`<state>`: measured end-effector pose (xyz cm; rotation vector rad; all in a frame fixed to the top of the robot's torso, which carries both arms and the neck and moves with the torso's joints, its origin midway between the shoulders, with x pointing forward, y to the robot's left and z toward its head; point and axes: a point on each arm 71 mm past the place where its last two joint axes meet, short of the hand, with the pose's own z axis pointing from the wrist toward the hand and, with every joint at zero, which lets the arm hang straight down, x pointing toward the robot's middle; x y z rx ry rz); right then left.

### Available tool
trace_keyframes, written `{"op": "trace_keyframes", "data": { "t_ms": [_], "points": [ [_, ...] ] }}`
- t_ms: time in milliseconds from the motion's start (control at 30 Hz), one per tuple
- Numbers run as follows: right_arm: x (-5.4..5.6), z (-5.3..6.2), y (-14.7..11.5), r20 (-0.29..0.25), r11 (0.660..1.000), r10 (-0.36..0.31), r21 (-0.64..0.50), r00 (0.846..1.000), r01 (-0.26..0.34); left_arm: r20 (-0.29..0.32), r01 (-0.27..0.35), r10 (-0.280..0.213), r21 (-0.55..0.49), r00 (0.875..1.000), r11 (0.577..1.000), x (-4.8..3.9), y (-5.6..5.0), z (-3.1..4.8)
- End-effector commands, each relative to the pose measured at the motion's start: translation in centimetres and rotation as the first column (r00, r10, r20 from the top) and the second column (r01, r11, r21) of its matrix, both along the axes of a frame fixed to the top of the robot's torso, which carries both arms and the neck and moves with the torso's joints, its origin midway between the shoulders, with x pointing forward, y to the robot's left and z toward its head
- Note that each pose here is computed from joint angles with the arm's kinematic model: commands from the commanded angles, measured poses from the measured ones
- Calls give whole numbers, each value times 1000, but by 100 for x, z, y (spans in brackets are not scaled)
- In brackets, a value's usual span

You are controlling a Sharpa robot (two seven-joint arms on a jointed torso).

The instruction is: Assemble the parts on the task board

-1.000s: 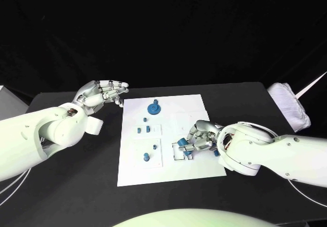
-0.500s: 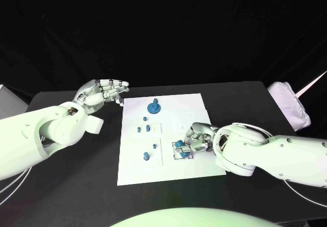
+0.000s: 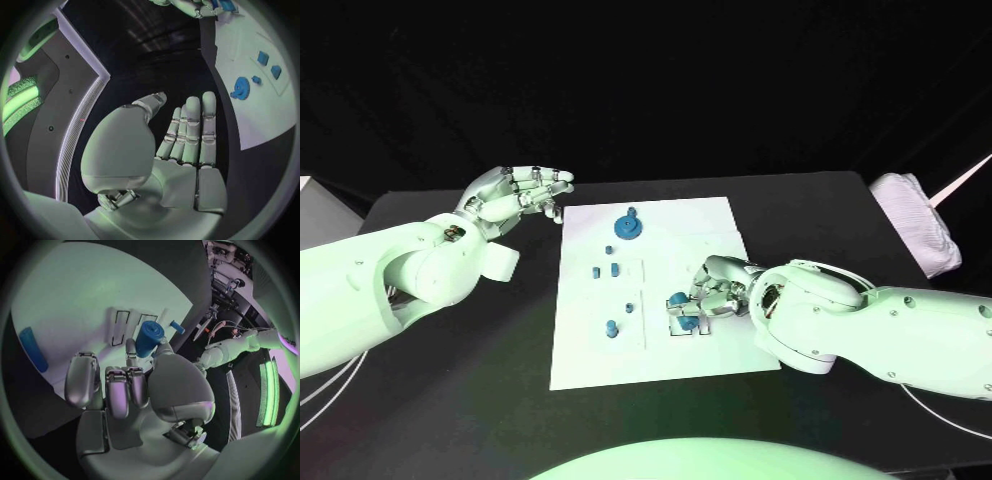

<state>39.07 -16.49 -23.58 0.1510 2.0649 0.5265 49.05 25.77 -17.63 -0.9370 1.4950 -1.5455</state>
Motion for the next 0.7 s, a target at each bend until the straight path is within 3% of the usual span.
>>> {"op": "trace_keyframes", "data": {
  "t_ms": [33,333,700],
  "points": [
    [7,8,14,30,999,26,-21,999,-25,6,11,-11,-5,1000,1000,-8,-15,12],
    [5,-17,22,13,996,61,-66,998,-60,6,9,-9,-4,1000,1000,-12,-4,14],
    [-3,14,-5,54,995,74,-67,996,-70,6,9,-9,-3,1000,1000,-8,-4,12]
  ]
}}
